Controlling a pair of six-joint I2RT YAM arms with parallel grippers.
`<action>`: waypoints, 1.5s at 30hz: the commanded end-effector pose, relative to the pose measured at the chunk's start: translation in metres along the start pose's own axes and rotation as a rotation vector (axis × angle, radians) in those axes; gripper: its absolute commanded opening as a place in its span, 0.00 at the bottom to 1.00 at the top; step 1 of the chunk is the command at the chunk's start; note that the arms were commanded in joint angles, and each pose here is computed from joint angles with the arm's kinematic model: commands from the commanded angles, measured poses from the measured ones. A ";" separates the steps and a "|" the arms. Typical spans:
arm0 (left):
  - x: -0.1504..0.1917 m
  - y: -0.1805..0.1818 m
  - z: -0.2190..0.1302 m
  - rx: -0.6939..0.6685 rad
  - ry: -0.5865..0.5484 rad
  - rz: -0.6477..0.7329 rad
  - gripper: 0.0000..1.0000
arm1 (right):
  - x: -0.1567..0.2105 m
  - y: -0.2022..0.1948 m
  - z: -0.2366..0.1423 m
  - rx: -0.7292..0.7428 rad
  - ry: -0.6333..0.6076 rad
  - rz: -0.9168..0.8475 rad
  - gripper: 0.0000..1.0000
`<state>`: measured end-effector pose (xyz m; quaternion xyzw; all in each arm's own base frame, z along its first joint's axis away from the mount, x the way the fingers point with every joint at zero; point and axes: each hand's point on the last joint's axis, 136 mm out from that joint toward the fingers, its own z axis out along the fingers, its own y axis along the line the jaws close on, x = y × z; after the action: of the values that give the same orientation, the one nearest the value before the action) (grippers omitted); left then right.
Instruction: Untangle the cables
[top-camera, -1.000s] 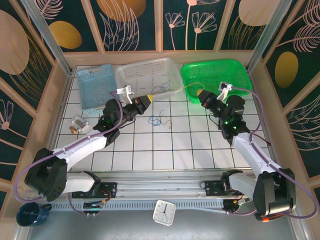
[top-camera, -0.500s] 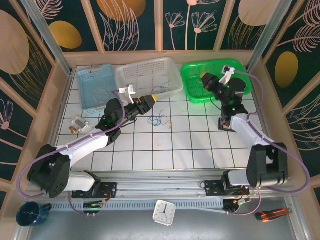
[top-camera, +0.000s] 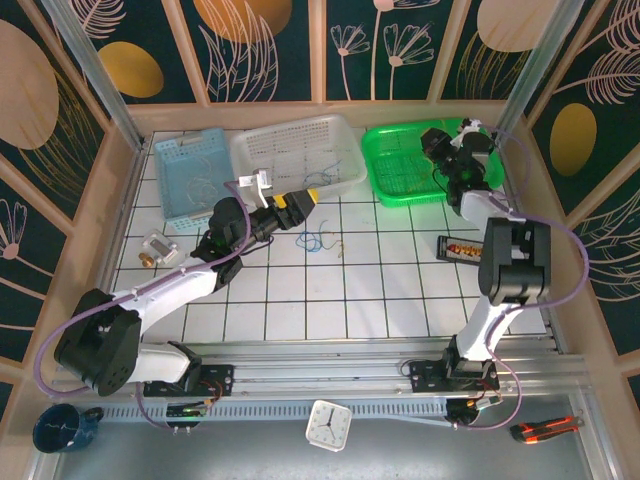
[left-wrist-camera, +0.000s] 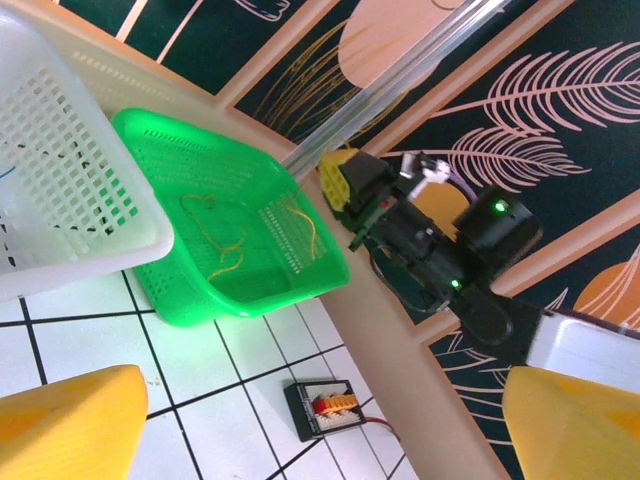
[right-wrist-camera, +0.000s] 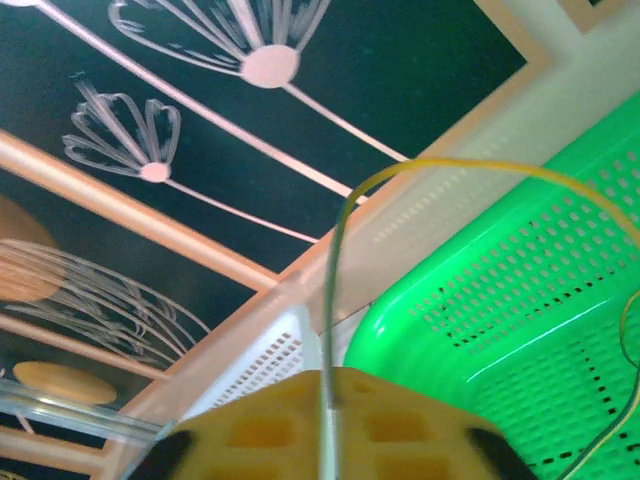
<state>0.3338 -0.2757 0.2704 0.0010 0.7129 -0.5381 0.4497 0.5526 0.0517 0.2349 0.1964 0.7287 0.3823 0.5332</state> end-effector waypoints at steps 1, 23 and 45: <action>-0.003 -0.005 0.001 0.009 -0.008 0.012 0.95 | -0.003 -0.001 0.014 -0.015 0.042 -0.028 0.45; 0.024 0.034 -0.007 -0.116 0.043 -0.011 0.99 | 0.110 0.061 -0.069 -0.044 0.222 -0.145 0.58; 0.044 0.080 -0.026 -0.285 0.052 -0.046 0.99 | 0.341 0.020 -0.120 0.191 0.658 -0.429 0.56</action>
<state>0.3303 -0.2472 0.1778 -0.0638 0.7964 -0.4442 0.4055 0.3133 0.2606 0.0619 -0.0382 0.9094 0.2703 0.3137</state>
